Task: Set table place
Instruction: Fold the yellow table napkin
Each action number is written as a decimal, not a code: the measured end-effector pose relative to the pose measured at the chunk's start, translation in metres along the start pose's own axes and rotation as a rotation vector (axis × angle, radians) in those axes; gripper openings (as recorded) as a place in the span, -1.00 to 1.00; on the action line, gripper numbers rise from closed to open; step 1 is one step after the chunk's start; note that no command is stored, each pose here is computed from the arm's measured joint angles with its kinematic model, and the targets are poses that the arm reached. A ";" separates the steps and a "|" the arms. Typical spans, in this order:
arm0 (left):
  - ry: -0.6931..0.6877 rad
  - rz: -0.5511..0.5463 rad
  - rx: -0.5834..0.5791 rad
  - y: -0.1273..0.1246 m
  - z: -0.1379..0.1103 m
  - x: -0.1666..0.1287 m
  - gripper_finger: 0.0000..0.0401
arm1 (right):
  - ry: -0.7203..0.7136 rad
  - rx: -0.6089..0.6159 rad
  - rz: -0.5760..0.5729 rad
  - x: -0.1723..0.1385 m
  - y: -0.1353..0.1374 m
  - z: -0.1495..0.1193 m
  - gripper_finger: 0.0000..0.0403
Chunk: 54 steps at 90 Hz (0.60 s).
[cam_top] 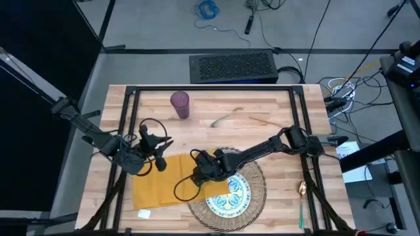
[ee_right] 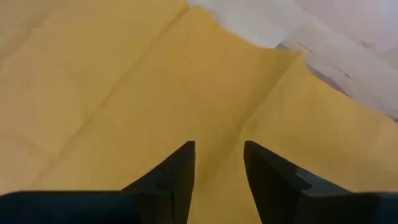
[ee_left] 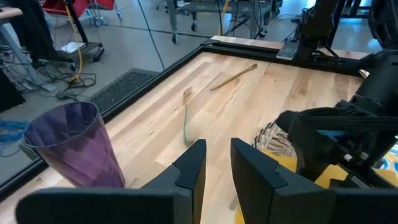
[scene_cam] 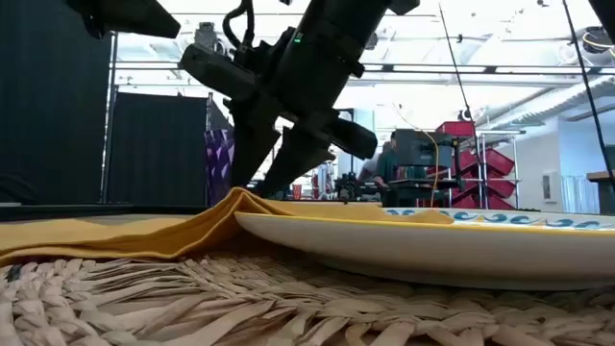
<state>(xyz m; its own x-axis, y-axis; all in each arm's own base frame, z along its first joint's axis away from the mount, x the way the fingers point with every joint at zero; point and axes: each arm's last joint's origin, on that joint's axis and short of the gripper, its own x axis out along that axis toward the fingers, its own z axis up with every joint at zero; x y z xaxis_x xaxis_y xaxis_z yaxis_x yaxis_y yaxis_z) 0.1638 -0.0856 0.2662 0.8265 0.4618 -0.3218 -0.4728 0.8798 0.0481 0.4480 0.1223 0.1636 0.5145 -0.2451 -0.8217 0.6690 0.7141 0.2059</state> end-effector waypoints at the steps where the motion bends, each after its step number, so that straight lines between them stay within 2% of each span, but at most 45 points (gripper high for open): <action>1: 0.000 0.000 0.000 0.000 0.000 0.000 -0.70 | -0.002 0.001 -0.001 0.000 0.000 0.000 -0.39; 14: 0.001 -0.003 -0.001 0.000 0.000 0.000 -0.70 | 0.016 0.004 -0.031 -0.003 0.000 -0.007 -0.39; 32: 0.000 -0.004 -0.003 0.000 0.000 0.000 -0.70 | -0.005 0.017 -0.007 -0.006 0.006 -0.012 -0.39; 54: -0.003 -0.023 -0.016 -0.002 0.002 0.000 -0.70 | 0.019 0.024 0.010 0.008 0.010 -0.024 -0.39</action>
<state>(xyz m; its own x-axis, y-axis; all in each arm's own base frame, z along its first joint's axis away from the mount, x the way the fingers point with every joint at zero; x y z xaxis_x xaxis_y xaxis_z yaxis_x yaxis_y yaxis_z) 0.1651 -0.0868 0.2677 0.8381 0.4417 -0.3200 -0.4585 0.8883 0.0255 0.4457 0.1438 0.1464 0.5113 -0.2252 -0.8294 0.6767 0.7004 0.2270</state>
